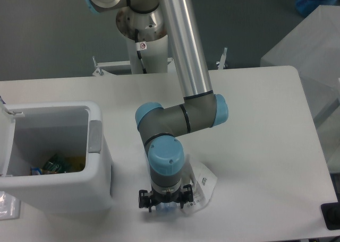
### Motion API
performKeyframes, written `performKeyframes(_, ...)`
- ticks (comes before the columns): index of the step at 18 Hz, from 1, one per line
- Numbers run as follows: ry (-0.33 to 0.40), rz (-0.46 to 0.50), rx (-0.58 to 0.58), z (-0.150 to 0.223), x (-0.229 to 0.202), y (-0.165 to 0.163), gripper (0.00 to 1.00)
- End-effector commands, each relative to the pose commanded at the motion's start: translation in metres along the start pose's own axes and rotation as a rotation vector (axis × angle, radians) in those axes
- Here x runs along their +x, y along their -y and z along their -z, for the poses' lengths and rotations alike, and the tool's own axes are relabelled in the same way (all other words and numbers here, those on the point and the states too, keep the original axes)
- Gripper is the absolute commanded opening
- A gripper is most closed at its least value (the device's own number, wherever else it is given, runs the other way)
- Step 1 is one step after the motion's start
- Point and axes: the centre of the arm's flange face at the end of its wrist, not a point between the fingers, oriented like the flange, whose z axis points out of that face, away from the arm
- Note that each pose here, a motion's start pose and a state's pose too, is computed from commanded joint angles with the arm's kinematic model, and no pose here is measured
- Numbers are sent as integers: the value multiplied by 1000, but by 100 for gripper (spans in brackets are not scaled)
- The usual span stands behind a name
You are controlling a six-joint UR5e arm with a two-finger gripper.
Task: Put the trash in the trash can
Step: 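Lower the gripper over the bottle and close on it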
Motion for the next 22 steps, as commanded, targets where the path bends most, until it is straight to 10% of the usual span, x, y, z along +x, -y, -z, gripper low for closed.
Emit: performKeyframes(22, -5, -18, -5, 4, -1, -2, 60)
